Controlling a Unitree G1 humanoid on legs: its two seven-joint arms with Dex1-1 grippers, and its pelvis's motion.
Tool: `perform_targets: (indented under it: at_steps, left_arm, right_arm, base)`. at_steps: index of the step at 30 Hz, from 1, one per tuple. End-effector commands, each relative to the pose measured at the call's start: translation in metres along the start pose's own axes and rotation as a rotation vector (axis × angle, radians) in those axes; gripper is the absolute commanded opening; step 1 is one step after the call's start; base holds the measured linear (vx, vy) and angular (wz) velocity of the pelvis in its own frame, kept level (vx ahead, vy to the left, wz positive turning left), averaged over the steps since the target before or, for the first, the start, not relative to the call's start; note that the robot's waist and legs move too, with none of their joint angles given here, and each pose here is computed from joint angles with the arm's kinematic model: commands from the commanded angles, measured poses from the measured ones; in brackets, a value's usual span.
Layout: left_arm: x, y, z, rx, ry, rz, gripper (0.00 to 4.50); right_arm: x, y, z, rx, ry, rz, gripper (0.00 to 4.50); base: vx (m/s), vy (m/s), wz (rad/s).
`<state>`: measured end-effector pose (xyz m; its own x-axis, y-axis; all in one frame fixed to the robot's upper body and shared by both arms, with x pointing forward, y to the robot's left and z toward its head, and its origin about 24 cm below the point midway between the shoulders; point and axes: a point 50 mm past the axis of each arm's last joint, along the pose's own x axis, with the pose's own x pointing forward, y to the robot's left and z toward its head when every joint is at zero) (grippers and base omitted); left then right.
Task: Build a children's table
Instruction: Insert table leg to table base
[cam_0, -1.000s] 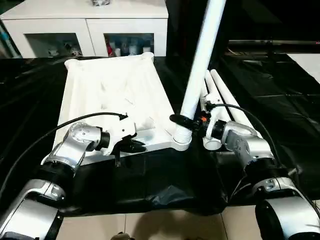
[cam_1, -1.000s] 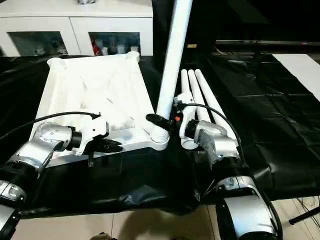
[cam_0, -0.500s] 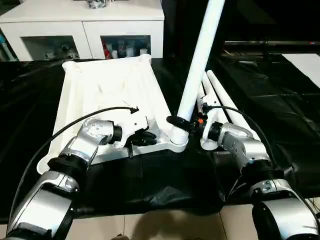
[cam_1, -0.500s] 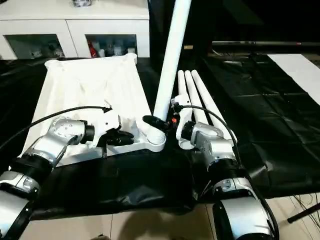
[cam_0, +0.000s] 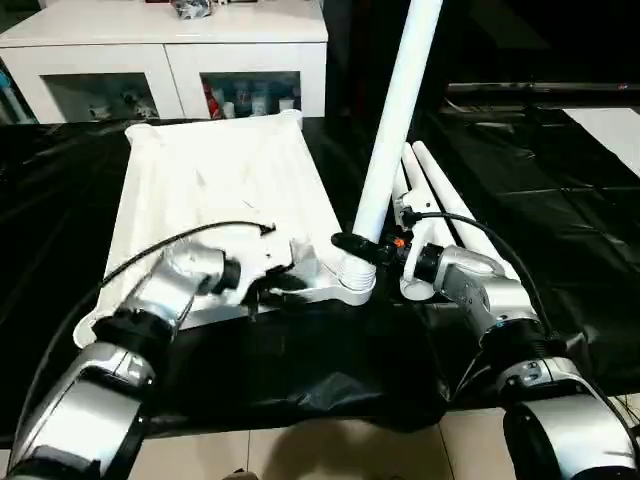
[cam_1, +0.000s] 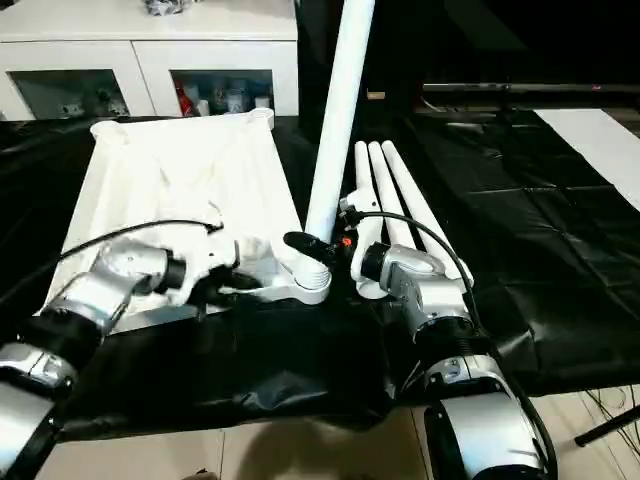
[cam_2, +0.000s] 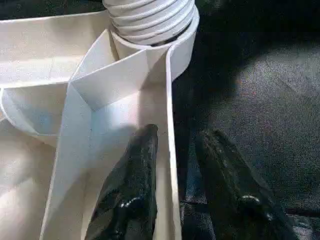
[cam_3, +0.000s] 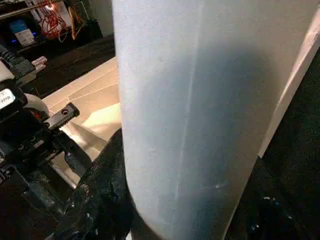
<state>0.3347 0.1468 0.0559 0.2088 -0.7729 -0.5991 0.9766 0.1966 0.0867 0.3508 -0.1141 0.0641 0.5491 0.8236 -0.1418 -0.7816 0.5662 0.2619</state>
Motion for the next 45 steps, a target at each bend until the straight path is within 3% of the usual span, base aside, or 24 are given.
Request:
perform_targets:
  at_steps: [1, 4, 20, 25, 36, 45]
  left_arm:
    - [-0.001, 0.002, 0.0, 0.026, 0.027, 0.023, 1.48]
    - [-0.001, 0.004, -0.002, 0.023, 0.038, 0.053, 1.5]
    - [0.003, 0.002, -0.004, 0.014, 0.035, 0.019, 0.03]
    - [0.002, 0.002, 0.0, 0.013, -0.026, 0.012, 0.0]
    - [0.0, -0.001, 0.002, -0.015, -0.147, 0.048, 0.0]
    - [0.0, -0.01, -0.011, -0.016, -0.103, 0.02, 0.0]
  right_arm:
    - [0.0, -0.001, -0.01, 0.001, 0.057, -0.012, 1.86]
    - [0.0, -0.001, -0.01, 0.0, 0.056, -0.011, 1.86]
    - [-0.002, -0.002, -0.009, -0.04, 0.093, 0.014, 1.86]
    - [-0.004, -0.003, -0.009, -0.054, 0.134, 0.036, 1.86]
    - [-0.008, -0.006, -0.011, -0.037, 0.123, 0.012, 1.86]
    - [-0.007, -0.005, -0.013, -0.04, 0.128, 0.022, 1.86]
  base:
    - [0.0, 0.0, 0.0]
    - [0.0, 0.0, 0.0]
    - [0.0, 0.0, 0.0]
    - [0.0, 0.0, 0.0]
    - [0.0, 0.0, 0.0]
    - [0.0, 0.0, 0.0]
